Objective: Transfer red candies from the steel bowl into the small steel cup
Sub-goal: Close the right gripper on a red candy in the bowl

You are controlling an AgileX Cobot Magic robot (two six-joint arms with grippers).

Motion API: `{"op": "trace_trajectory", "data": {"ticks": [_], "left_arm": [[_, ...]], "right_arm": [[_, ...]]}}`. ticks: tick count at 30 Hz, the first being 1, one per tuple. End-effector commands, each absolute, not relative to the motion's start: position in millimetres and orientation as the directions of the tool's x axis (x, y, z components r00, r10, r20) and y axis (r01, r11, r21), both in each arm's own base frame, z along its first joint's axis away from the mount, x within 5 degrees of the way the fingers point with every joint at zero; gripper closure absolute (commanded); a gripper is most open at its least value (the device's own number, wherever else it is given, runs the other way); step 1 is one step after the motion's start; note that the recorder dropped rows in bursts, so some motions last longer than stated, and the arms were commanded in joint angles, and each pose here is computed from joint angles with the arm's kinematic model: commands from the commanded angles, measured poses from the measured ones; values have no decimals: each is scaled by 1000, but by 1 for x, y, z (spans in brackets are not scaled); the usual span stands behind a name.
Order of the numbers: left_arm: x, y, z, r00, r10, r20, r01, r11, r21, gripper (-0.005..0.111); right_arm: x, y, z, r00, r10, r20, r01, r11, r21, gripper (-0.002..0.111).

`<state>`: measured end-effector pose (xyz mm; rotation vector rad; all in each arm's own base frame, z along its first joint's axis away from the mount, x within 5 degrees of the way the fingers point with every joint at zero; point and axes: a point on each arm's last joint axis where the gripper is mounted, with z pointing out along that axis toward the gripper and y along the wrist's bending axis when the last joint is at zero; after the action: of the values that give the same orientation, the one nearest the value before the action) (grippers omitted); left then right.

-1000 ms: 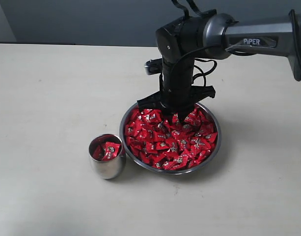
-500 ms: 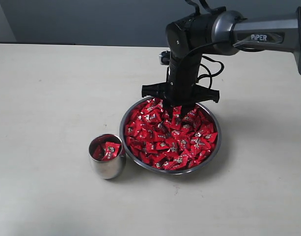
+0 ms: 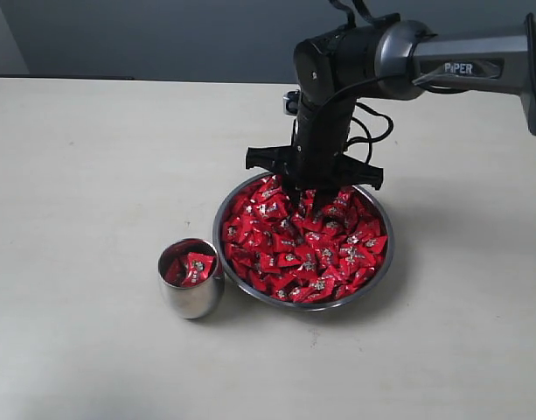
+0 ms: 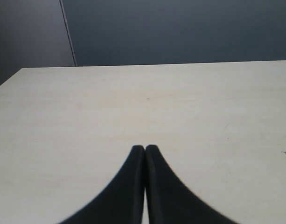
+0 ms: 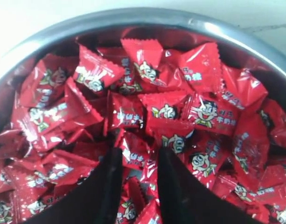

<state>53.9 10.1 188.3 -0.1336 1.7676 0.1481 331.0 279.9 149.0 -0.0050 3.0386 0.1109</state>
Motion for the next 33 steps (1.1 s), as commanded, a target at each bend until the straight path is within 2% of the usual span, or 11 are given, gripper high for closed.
{"op": "trace_trajectory", "data": {"ticks": [1,16,24,33], "left_arm": [[54,10,187,-197,-10,-980,-173,985,25,106],[54,10,187,-197,-10,-980,-173,985,25,106],[54,10,187,-197,-10,-980,-173,985,25,106],[54,10,187,-197,-10,-980,-173,985,25,106]], "right_arm": [[332,277,142,-997,5,-72,2,999,43,81],[330,271,138,-999,-16,-41,-15,999,-35,81],[331,272,138,-998,-13,-53,-12,1000,-17,81],[328,270,116,-1000,-15,27,-17,997,-79,81]]}}
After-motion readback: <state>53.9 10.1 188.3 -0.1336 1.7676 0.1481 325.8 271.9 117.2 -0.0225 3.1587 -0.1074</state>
